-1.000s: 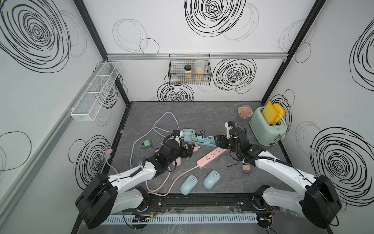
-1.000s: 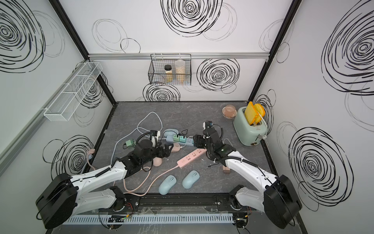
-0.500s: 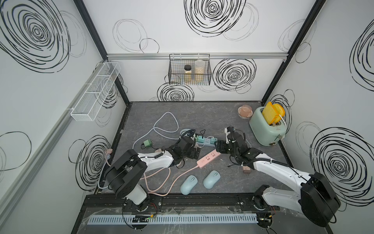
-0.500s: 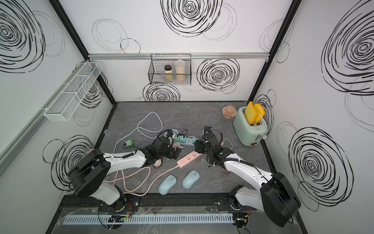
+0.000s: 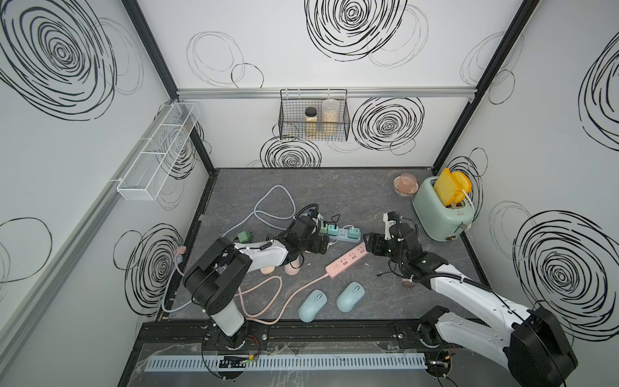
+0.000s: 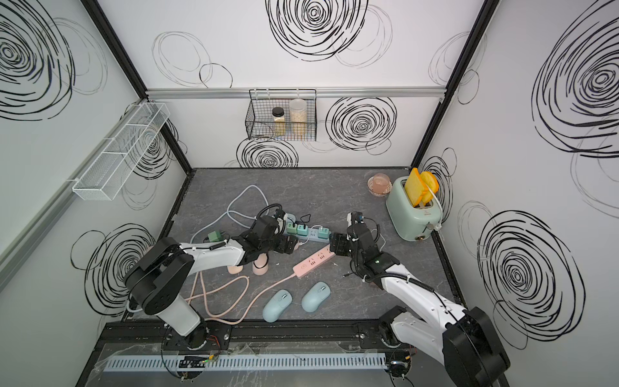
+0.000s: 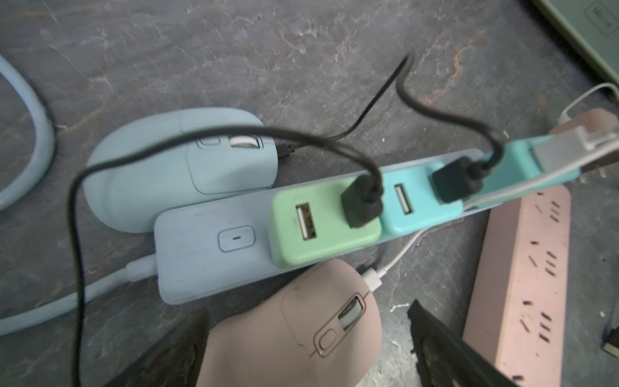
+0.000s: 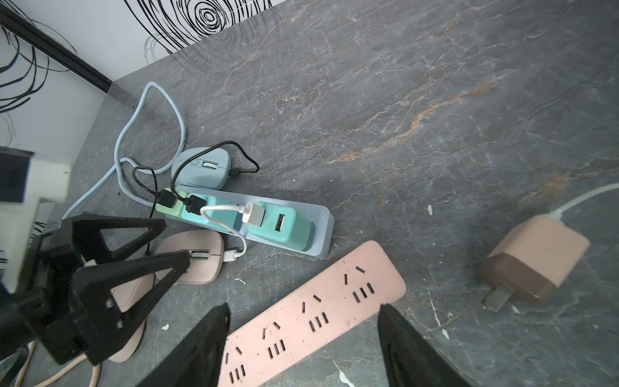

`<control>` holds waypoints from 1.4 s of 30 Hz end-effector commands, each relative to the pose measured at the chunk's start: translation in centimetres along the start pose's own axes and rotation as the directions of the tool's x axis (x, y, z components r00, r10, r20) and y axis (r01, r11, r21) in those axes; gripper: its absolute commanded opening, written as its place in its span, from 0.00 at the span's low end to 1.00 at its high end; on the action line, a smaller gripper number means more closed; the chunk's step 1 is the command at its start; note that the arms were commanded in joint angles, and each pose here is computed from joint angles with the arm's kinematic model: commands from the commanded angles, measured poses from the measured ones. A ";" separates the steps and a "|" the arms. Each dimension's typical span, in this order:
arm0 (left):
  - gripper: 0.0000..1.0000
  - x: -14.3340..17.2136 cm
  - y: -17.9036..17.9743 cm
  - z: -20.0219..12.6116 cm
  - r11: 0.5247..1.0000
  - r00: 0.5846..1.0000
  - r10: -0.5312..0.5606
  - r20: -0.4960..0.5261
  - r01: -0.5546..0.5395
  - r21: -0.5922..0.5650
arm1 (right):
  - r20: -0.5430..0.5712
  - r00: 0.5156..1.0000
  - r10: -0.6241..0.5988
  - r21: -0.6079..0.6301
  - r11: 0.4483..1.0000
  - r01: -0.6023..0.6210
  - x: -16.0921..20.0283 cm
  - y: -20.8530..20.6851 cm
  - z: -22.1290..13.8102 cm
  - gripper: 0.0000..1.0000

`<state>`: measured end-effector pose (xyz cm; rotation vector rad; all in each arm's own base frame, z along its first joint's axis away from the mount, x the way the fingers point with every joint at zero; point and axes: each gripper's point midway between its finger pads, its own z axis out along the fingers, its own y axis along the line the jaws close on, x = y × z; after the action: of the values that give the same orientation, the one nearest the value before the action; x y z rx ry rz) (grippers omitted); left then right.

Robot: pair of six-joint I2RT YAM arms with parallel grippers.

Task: Unplug the wireless mouse
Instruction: Pick up the mouse from the center of the board.

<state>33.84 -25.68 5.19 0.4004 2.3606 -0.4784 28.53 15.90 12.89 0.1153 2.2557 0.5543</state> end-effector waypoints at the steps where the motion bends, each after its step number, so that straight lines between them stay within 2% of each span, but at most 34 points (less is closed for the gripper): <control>1: 0.96 -0.1 -1.4 0.2 0.998 1.000 0.023 0.005 -0.023 0.054 | 0.020 1.000 0.000 -0.006 1.000 0.000 -0.4 -0.2 -0.2 0.74; 7: 0.92 2.3 -3.3 -0.4 0.995 0.999 0.032 -0.032 -0.029 0.091 | 0.018 1.000 0.003 -0.010 1.000 -0.003 -0.4 -0.2 -0.1 0.74; 10: 0.89 3.5 -4.1 -0.8 0.995 0.996 0.072 -0.052 -0.069 0.068 | 0.017 1.000 0.005 -0.014 1.000 -0.005 -0.4 -0.2 0.0 0.75; 13: 0.89 4.4 -3.9 -0.5 0.991 0.987 0.136 -0.084 -0.137 -0.004 | 0.013 1.000 0.008 -0.022 1.000 -0.008 -0.2 -0.1 0.1 0.75; 21: 0.89 3.7 -3.7 0.2 0.952 0.959 0.262 -0.112 -0.276 -0.136 | -0.002 1.000 0.009 -0.031 0.999 -0.009 0.1 0.0 0.1 0.75; 29: 0.85 4.0 -1.0 0.9 0.943 0.959 0.233 -0.162 -0.263 -0.202 | -0.002 1.000 0.011 -0.047 0.999 -0.011 -0.1 0.4 0.0 0.75; 31: 0.85 4.0 -0.6 0.8 0.947 0.962 0.221 -0.161 -0.251 -0.201 | -0.001 1.000 0.011 -0.050 0.999 -0.012 -0.1 0.5 -0.1 0.75; 37: 0.86 4.5 -2.9 1.1 0.955 0.952 0.258 -0.164 -0.277 -0.106 | -0.015 1.000 0.010 -0.054 0.998 -0.011 0.2 0.6 0.1 0.75; 42: 0.72 5.6 -2.6 1.5 0.955 0.948 0.252 -0.195 -0.276 -0.108 | -0.026 1.000 0.001 -0.059 0.998 -0.002 0.6 0.9 0.2 0.75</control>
<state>29.93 -27.57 1.74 0.6888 2.4266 -0.1583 28.26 16.47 12.80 0.0962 2.2625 0.6151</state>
